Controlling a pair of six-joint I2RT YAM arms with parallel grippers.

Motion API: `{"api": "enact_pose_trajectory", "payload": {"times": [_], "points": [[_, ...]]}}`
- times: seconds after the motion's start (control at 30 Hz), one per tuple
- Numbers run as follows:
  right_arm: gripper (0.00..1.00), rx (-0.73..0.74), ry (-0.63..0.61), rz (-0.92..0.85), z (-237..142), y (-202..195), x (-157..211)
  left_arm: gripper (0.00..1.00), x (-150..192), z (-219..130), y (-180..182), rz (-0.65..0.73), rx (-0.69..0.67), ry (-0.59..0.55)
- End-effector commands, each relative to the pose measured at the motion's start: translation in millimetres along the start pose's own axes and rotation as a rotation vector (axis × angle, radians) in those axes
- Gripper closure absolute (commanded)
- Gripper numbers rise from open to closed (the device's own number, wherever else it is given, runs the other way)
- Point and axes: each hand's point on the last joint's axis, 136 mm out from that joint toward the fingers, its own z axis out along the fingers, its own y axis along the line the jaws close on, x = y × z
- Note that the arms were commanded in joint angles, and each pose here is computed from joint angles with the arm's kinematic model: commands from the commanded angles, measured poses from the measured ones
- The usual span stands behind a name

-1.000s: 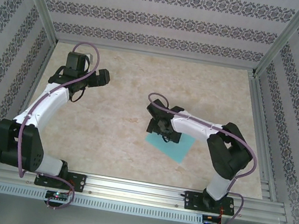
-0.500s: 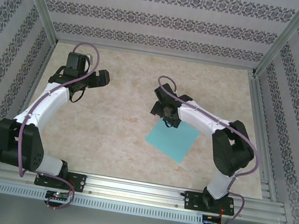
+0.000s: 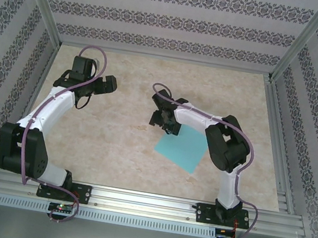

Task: Fold a paper plane with a square sheet of paper (pick it up from the middle)
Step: Move the square sheet of paper to the center of the table.

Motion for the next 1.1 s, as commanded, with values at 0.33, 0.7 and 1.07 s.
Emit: {"api": "enact_pose_trajectory", "payload": {"times": [0.33,0.7,1.07], "points": [[0.16,-0.040,0.086,-0.149,-35,12,63,0.00,-1,0,-1,-0.029,0.003,0.022],[0.02,0.158,0.036,-0.173,-75,-86,47,0.00,1,2,-4,-0.036,0.018,0.042],[0.02,0.152,0.129,-0.188,-38,-81,60,0.00,4,6,-2,-0.034,0.012,0.061]]}}
